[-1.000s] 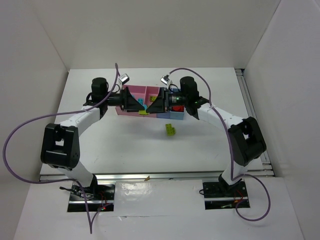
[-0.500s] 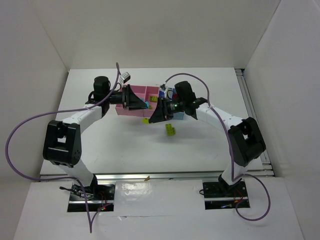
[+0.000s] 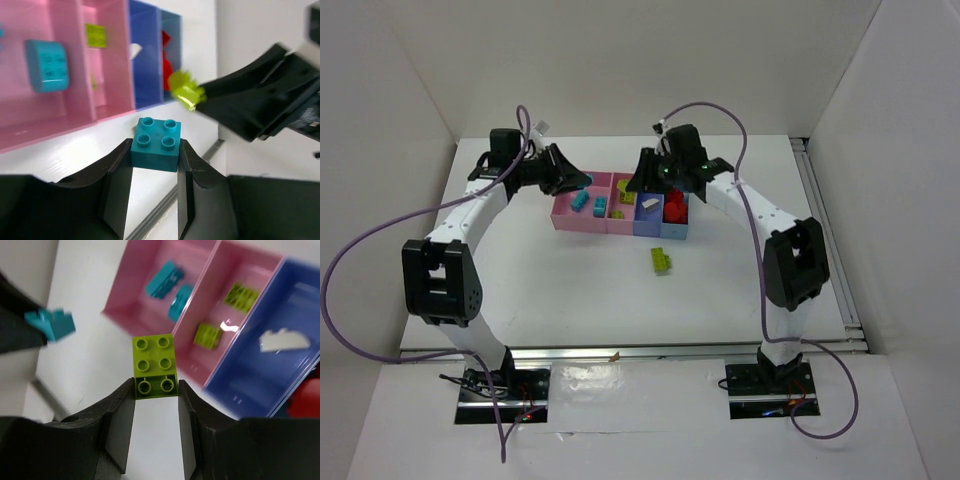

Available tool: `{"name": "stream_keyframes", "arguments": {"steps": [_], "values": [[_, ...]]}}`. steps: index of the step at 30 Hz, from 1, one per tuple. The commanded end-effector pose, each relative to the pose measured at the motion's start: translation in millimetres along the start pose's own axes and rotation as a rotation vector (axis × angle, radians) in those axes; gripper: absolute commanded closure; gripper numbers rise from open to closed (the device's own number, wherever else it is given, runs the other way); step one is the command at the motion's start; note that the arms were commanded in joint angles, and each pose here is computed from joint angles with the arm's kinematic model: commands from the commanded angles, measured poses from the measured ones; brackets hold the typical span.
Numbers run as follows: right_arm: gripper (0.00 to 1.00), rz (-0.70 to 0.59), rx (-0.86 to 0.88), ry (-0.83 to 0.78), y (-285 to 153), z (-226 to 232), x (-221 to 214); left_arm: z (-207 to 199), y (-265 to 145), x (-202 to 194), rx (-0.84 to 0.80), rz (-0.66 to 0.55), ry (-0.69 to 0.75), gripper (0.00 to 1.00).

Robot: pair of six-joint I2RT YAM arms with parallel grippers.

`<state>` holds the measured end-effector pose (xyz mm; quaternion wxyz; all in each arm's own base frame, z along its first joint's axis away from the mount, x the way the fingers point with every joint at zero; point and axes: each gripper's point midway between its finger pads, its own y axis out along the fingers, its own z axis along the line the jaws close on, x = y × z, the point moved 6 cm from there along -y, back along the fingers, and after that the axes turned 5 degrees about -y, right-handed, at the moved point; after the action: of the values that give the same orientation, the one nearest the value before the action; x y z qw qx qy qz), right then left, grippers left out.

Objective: Sort the legos into containers by color

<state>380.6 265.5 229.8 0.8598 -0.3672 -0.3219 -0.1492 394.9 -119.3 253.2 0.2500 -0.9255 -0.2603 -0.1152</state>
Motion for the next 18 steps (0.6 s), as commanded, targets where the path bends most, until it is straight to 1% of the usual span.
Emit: {"name": "stream_keyframes", "arguments": {"steps": [1,2,3,5,6,9,10,11,12,13,15,16,17,18], "values": [[0.77,-0.034,-0.209,-0.009,26.2,-18.0,17.0,29.9,8.6,-0.1,0.185,-0.005,-0.048,1.00],[0.77,-0.037,-0.234,-0.017,31.5,-22.2,20.5,33.5,11.0,-0.6,0.191,0.001,-0.056,1.00],[0.77,-0.069,-0.250,-0.029,34.9,-17.4,32.7,35.2,12.5,6.2,0.220,-0.024,-0.051,1.00],[0.77,-0.050,-0.289,-0.022,49.6,-28.3,30.4,47.0,19.7,10.1,0.260,-0.023,-0.057,1.00],[0.77,-0.072,-0.292,-0.038,50.9,-27.1,39.0,47.7,21.4,15.9,0.274,-0.033,-0.045,1.00],[0.76,-0.068,-0.296,-0.052,64.2,-28.5,39.1,59.9,31.1,21.4,0.311,-0.020,-0.059,1.00],[0.76,-0.057,-0.300,-0.049,70.7,-32.6,36.1,62.8,32.8,22.6,0.325,-0.018,-0.066,0.93],[0.75,-0.040,-0.307,-0.046,73.5,-35.7,31.8,67.2,37.0,23.9,0.329,-0.012,-0.072,0.78],[0.72,-0.047,-0.296,-0.063,73.6,-29.2,34.3,62.9,35.1,28.4,0.332,-0.021,-0.055,0.51],[0.69,-0.045,-0.297,-0.062,77.3,-30.9,33.8,66.2,37.1,27.7,0.337,-0.015,-0.060,0.39],[0.61,-0.046,-0.297,-0.063,79.9,-31.5,34.7,58.2,38.6,30.8,0.323,-0.021,-0.031,0.23],[0.52,-0.039,-0.299,-0.070,81.2,-32.3,35.0,58.8,38.0,29.3,0.328,-0.014,-0.037,0.12],[0.37,-0.015,-0.290,-0.072,85.6,-30.0,28.1,55.7,36.9,31.0,0.326,-0.016,-0.035,0.10],[0.31,-0.027,-0.285,-0.075,84.3,-27.3,32.5,48.6,33.5,34.5,0.315,-0.029,-0.011,0.10]]}}
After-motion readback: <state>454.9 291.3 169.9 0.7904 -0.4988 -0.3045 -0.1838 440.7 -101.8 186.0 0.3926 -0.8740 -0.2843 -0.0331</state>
